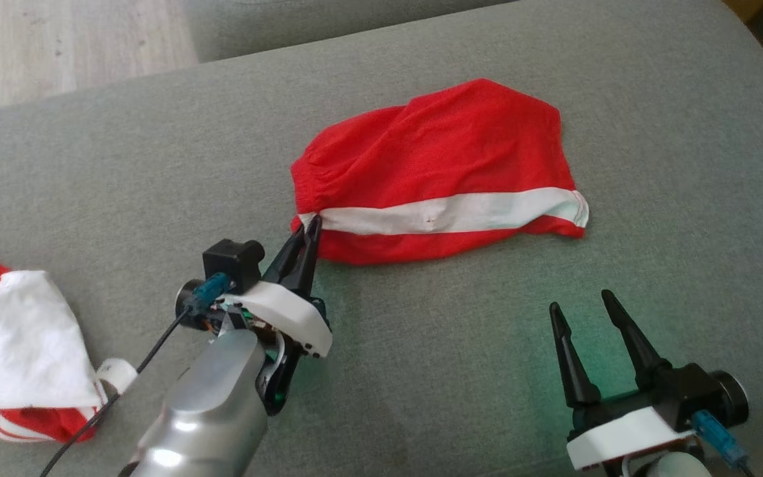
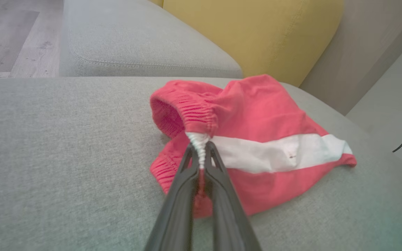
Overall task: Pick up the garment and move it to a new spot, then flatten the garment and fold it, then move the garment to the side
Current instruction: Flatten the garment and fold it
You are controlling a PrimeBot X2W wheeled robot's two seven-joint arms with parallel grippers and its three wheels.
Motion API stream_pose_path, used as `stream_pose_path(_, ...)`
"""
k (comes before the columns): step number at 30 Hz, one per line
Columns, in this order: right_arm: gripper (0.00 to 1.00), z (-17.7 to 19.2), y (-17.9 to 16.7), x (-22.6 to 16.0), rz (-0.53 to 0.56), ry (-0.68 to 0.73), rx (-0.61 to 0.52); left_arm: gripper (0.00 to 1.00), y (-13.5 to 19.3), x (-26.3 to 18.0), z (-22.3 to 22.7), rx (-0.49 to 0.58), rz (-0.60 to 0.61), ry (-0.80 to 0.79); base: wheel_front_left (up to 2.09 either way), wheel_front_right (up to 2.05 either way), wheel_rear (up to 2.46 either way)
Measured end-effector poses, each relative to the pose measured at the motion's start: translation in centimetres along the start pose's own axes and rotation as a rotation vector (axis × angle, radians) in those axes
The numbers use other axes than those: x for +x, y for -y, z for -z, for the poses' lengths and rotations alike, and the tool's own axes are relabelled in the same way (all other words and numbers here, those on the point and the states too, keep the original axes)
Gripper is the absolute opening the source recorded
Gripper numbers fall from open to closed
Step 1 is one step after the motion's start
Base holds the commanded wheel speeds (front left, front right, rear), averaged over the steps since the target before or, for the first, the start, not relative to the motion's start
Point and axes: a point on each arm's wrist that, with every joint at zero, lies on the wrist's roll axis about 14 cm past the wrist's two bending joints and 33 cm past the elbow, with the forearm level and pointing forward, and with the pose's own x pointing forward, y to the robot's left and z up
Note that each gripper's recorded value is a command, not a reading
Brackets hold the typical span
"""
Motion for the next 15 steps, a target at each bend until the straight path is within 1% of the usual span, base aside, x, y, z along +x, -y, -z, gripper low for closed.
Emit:
stream_pose_path(3,1.0,-0.2,-0.3,0.1,-0.012,0.008,0.001,0.0,0.1,-0.7,-0.5,-0.004,0.005,0.026,0.0,0.0,0.0)
stream_pose_path(8,1.0,-0.7,-0.7,0.5,-0.026,0.024,0.018,0.0,-1.3,-3.1,0.6,-0.009,-0.031,0.022,0.0,0.0,0.0)
stream_pose_path(15,1.0,-0.7,-2.3,1.7,-0.082,0.026,0.041,0.0,-5.3,-7.1,0.6,0.024,-0.15,0.048,0.0,0.0,0.0)
